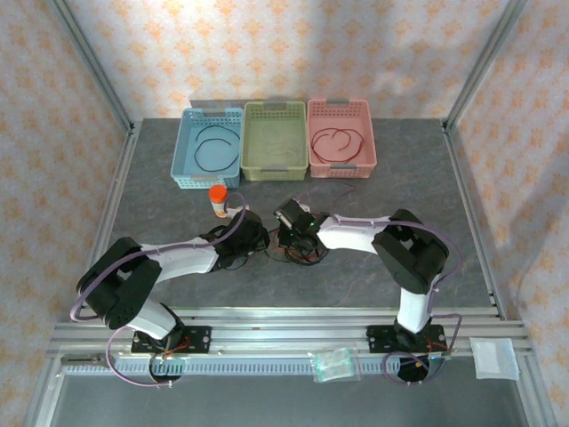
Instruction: Untangle the cables
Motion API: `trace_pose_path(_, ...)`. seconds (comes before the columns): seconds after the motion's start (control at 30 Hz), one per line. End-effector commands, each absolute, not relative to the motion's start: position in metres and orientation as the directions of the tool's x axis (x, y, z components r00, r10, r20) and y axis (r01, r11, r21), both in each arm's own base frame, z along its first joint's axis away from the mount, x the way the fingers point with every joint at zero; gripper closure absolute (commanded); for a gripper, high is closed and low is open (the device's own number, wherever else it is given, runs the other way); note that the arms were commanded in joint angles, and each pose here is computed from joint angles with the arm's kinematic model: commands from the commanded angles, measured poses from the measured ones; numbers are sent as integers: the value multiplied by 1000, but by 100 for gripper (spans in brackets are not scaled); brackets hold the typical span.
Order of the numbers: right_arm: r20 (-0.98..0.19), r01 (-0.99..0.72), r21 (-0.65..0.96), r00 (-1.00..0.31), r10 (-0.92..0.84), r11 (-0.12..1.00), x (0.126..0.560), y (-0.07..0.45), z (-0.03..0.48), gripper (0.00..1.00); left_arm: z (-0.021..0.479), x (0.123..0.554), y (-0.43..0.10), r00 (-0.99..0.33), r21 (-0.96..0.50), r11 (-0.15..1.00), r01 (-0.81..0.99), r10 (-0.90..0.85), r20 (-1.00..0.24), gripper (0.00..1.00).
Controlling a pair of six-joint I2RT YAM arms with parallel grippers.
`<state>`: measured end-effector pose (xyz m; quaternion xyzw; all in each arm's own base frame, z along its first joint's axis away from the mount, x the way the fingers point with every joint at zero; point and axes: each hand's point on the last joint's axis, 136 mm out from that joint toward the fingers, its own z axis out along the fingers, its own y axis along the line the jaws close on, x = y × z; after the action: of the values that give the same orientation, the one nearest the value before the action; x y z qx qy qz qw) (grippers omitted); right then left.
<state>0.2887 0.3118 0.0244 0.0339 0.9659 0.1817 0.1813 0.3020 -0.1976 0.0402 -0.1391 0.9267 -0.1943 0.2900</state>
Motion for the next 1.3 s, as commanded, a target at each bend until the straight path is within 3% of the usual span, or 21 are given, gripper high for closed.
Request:
trace_pose_path(0.0,-286,22,418,-946,155,908,281,309,23,82,42,306,-201,-785,-440,887,-143,-372,-495,64)
trace_pose_path(0.2,-233,46,492,-955,183,870,278,308,20,82,34,307,-208,-799,-462,877,-136,-373,-472,63)
trace_pose_path(0.77,-236,60,470,-953,190,881,280,300,15,82,24,311,-222,-822,-487,866,-118,-360,-441,69)
trace_pose_path(1.27,-252,65,450,-948,196,890,282,296,16,82,35,315,-214,-797,-460,878,-131,-369,-477,98)
